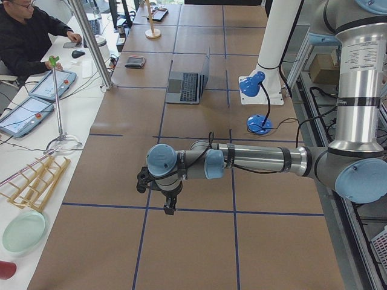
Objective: Close laptop
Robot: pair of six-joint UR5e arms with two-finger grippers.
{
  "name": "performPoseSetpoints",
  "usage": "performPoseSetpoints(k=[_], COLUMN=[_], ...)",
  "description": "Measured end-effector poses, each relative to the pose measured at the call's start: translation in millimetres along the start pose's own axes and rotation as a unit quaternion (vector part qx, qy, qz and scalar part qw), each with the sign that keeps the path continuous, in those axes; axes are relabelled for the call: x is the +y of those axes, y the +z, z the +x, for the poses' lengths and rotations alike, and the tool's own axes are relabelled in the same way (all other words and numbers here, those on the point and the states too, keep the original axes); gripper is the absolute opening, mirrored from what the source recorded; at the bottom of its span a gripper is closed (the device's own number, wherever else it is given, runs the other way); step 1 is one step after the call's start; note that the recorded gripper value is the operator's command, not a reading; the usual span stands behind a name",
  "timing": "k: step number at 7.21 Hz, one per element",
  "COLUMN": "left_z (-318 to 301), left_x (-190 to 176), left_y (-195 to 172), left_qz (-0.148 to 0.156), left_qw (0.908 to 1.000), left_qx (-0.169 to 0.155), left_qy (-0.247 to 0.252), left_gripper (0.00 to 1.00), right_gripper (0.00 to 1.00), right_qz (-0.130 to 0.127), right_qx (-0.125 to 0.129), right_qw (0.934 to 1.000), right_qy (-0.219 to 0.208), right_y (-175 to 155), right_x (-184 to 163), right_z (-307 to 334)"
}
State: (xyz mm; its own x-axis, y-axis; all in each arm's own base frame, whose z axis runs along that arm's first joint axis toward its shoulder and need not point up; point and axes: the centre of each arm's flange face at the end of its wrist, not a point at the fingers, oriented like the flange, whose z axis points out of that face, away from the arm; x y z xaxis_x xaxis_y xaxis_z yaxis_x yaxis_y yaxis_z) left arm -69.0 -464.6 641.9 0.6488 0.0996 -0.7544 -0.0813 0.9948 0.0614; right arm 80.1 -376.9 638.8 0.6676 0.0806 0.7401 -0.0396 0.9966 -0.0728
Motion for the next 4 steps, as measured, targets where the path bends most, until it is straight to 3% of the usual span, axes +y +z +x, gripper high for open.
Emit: performPoseSetpoints(k=[4], left_z=[0.1], left_x=[-1.3], left_y=[-0.3], left_qz=[0.001], left_qw=[1.0000], left_qx=[0.000], left_qy=[-0.001], left_gripper=[1.00], right_gripper=[1.00], right_qz=[0.004], right_qx=[0.001], right_qw=[1.0000], right_qy=[-0.004], right_y=[-2.3], right_x=[0.1], right_z=[-0.6])
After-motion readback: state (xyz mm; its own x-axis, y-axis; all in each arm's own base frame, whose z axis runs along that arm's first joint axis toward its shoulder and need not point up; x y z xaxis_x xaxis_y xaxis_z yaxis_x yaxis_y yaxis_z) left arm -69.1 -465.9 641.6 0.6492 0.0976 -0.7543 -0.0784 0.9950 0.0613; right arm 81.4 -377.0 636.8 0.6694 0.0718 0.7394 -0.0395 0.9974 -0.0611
